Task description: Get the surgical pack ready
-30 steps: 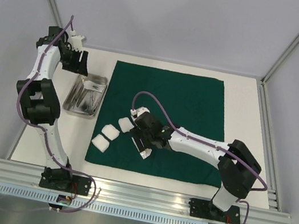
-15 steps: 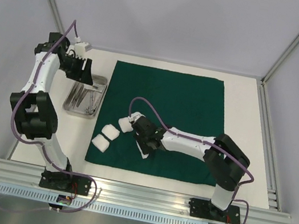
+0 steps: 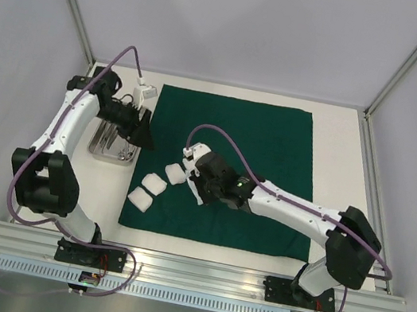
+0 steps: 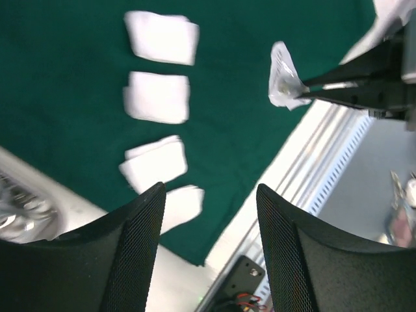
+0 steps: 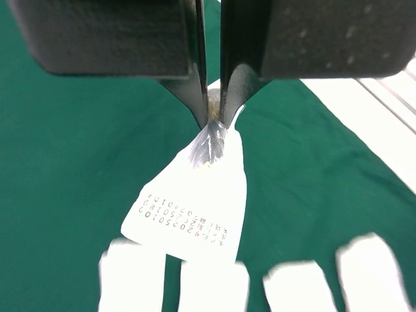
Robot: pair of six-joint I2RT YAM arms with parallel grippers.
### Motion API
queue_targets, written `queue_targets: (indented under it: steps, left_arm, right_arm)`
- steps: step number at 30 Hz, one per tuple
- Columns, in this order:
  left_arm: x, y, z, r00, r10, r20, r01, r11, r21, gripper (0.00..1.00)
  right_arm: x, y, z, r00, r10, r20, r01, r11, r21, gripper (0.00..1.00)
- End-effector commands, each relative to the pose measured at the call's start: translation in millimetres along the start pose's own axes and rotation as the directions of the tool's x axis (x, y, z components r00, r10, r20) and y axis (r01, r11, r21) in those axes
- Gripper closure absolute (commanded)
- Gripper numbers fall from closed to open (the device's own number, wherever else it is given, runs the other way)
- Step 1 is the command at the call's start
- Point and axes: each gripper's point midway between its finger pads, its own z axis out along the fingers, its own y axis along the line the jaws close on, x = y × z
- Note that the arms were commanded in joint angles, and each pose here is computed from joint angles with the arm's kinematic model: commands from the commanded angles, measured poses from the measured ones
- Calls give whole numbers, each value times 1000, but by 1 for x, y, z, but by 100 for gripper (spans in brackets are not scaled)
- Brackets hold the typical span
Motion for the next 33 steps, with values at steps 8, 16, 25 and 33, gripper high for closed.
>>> queue_targets:
  steps: [8, 16, 25, 33]
  left_arm:
    - [5, -79, 28, 992, 124, -8, -116, 947, 301, 32]
    - [7, -71, 47, 991, 119, -61, -95, 947, 307, 31]
    - [7, -66, 62, 990, 103, -96, -68, 947, 314, 37]
    - [10, -65, 66, 989, 86, -117, -44, 944, 327, 100]
  right_arm:
    - [-84, 25, -28, 955, -81, 286, 108, 991, -79, 100]
    - [-94, 43, -31, 943, -100, 317, 140, 984, -107, 100]
    - [-95, 46, -26, 944, -106, 311, 148, 982, -113, 100]
    - [-94, 46, -20, 948, -110, 299, 147, 984, -104, 100]
